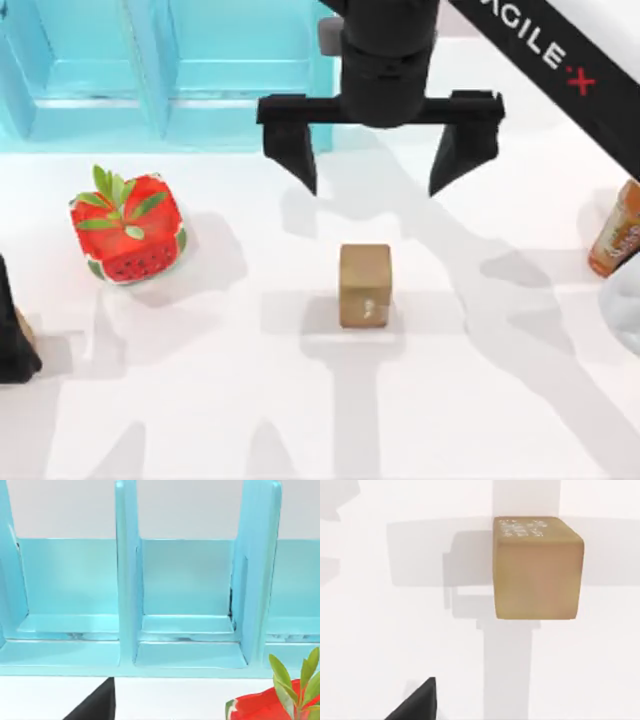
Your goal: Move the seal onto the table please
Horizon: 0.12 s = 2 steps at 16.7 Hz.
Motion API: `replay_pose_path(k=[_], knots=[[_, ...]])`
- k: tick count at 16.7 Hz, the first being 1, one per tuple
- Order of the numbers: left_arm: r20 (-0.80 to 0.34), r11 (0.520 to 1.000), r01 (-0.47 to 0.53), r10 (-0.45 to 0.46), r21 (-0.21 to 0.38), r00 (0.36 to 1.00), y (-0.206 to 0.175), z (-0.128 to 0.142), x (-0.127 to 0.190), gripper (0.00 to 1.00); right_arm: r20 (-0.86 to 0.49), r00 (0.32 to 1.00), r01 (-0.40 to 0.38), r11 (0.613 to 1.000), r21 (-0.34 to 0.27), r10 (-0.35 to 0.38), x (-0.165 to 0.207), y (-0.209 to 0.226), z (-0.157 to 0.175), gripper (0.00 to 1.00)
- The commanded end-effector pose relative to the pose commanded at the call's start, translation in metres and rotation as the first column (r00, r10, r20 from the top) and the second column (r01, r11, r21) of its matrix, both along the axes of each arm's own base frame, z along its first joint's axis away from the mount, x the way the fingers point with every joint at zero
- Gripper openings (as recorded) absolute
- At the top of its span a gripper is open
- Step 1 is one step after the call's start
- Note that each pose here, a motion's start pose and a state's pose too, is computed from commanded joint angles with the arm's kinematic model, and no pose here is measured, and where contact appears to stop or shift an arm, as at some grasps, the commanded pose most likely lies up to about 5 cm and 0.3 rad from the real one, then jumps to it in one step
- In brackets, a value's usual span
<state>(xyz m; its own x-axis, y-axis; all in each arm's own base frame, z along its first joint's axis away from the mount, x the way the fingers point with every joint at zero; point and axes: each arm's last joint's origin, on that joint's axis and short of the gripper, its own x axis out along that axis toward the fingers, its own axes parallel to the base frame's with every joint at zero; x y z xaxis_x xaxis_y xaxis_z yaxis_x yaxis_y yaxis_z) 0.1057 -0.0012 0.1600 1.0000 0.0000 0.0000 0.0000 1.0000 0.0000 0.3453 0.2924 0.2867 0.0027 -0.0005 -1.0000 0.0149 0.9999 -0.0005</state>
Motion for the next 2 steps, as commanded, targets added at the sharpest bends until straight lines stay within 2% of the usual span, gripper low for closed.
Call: replay_pose_path(k=[2], knots=[[0.000, 1.000, 0.000, 0.000, 0.000, 1.000, 0.0000, 0.0000, 0.0000, 1.00, 0.000, 1.000, 0.000, 1.000, 0.000, 0.000, -0.0006, -0.0004, 0.0014, 1.00]])
